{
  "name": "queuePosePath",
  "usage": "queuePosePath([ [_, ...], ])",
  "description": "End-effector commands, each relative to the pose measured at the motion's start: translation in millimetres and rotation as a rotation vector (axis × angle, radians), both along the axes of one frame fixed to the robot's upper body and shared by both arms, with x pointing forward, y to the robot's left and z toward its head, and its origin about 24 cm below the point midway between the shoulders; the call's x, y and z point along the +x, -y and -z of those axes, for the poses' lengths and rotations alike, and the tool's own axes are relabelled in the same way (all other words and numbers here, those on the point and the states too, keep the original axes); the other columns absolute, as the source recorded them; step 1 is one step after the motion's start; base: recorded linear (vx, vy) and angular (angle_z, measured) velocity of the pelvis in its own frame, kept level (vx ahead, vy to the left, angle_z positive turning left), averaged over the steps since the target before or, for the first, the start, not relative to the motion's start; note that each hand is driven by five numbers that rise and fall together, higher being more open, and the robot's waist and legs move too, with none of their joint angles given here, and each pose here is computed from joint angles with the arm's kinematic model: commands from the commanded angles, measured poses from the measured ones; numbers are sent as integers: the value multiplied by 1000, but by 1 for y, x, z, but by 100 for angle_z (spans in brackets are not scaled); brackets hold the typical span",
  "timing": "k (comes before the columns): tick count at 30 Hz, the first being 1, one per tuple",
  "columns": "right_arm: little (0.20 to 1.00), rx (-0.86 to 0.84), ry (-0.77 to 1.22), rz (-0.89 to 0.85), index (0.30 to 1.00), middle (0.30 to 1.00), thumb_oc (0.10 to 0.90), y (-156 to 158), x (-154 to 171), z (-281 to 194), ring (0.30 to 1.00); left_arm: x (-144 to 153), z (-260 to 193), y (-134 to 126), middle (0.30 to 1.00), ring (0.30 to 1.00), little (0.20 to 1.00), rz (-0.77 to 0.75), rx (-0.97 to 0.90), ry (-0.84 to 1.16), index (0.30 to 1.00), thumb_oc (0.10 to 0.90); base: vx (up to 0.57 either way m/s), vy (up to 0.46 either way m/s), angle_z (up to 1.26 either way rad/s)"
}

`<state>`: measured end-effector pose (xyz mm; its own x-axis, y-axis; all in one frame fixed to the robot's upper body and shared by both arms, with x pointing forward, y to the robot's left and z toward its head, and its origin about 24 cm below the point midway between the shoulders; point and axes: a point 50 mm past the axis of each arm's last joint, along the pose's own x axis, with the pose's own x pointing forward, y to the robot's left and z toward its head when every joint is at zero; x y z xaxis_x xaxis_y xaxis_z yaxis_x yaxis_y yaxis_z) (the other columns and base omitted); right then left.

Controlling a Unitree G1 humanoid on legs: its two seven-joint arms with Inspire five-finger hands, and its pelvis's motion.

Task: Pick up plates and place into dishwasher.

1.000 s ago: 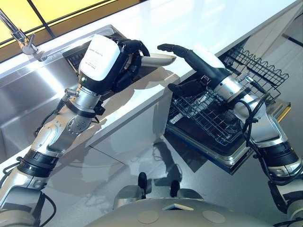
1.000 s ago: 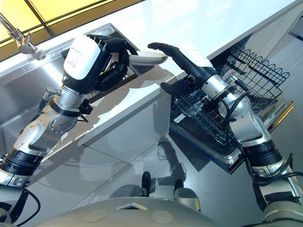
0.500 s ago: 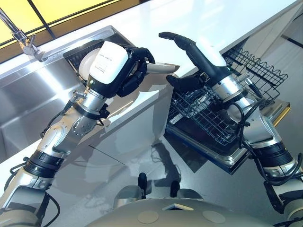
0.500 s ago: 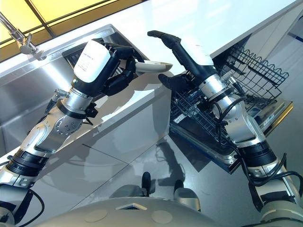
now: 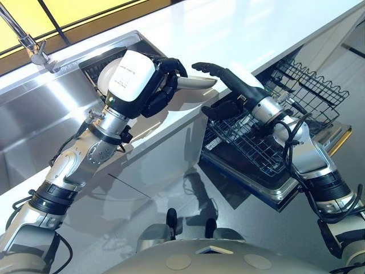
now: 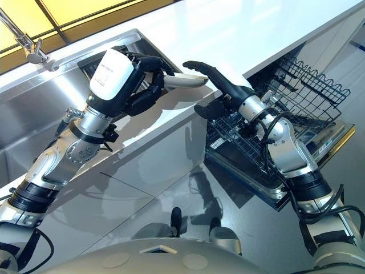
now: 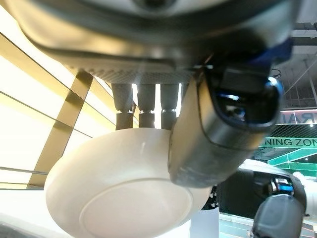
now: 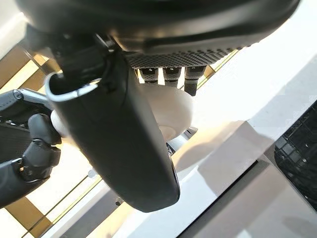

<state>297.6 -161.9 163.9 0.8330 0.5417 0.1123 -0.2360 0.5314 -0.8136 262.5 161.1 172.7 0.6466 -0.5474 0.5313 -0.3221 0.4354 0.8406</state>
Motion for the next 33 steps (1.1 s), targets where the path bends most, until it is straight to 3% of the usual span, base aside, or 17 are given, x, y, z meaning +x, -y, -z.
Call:
queuePosePath([
  [1,540,139,214,-81,592,592,440,-14,-1,-47,592,9,-34,8,300,300,200,76,-154,122,300,100,0,0,0],
  [3,505,155,231,-82,561,561,405,-15,-2,-49,561,9,-33,10,300,300,200,88,-164,96,300,100,0,0,0],
  [4,293,168,241,-84,380,380,193,-16,-3,-50,380,9,-32,11,300,300,200,95,-170,78,300,100,0,0,0],
  [5,200,177,255,-82,300,300,100,-16,-3,-51,300,9,-30,11,300,300,200,109,-182,48,300,100,0,0,0],
  [15,200,226,298,-68,300,300,100,-15,-8,-50,300,11,-6,25,300,300,200,252,-277,-283,300,100,0,0,0],
  [23,200,237,309,-61,300,300,100,-15,-7,-51,300,14,4,29,300,300,200,274,-314,-368,300,100,0,0,0],
  [24,200,238,312,-60,300,300,100,-15,-6,-51,300,15,4,28,526,526,464,271,-323,-371,526,364,0,0,0],
  [25,200,240,315,-61,300,300,100,-15,-6,-51,300,16,4,28,691,691,656,268,-340,-377,691,556,0,0,0],
  [26,200,247,319,-62,300,300,100,-15,-6,-52,300,17,4,25,900,900,900,267,-377,-389,900,800,0,0,0],
  [33,200,260,355,-74,300,300,100,-7,-6,-66,300,22,-11,1,900,900,900,158,-518,-254,900,800,0,0,0],
])
